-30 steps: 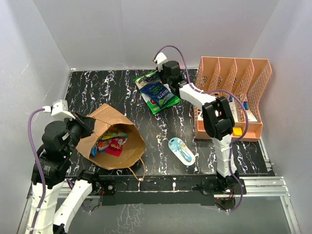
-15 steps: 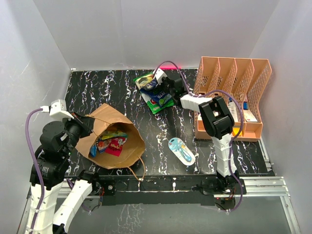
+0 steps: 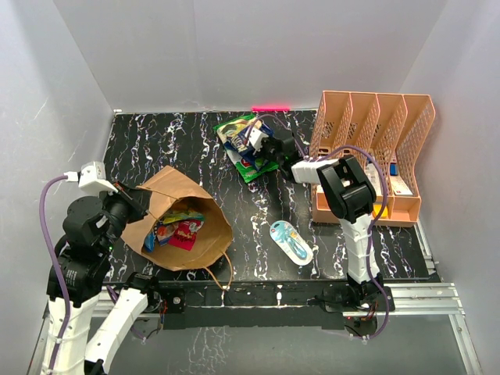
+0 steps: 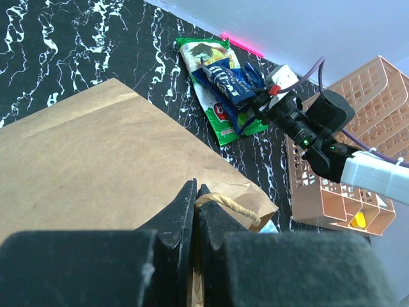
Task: Take the snacks out of the paper bag
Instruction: Place the snack at the center of the board.
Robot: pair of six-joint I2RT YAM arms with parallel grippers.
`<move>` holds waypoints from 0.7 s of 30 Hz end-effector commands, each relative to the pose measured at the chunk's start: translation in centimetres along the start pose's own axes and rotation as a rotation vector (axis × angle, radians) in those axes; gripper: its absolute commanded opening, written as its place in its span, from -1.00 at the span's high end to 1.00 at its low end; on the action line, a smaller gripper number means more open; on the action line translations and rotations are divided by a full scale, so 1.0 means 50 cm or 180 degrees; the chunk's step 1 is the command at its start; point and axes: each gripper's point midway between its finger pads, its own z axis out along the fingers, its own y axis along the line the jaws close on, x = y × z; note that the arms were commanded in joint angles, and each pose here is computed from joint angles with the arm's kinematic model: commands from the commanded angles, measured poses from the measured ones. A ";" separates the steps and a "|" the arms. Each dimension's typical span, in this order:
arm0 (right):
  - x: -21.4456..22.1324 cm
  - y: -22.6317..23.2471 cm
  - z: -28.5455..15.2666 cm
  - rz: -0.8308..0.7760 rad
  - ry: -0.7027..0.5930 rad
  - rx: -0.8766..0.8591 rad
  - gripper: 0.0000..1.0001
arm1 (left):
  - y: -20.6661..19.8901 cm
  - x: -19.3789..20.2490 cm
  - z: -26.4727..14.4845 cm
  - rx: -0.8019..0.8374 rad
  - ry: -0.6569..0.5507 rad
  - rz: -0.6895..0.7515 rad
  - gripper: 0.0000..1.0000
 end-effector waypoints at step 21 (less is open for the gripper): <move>-0.170 0.179 -0.299 0.1257 -0.0003 -0.0165 -0.59 | -0.023 -0.016 -0.025 0.0195 -0.0111 -0.0061 1.00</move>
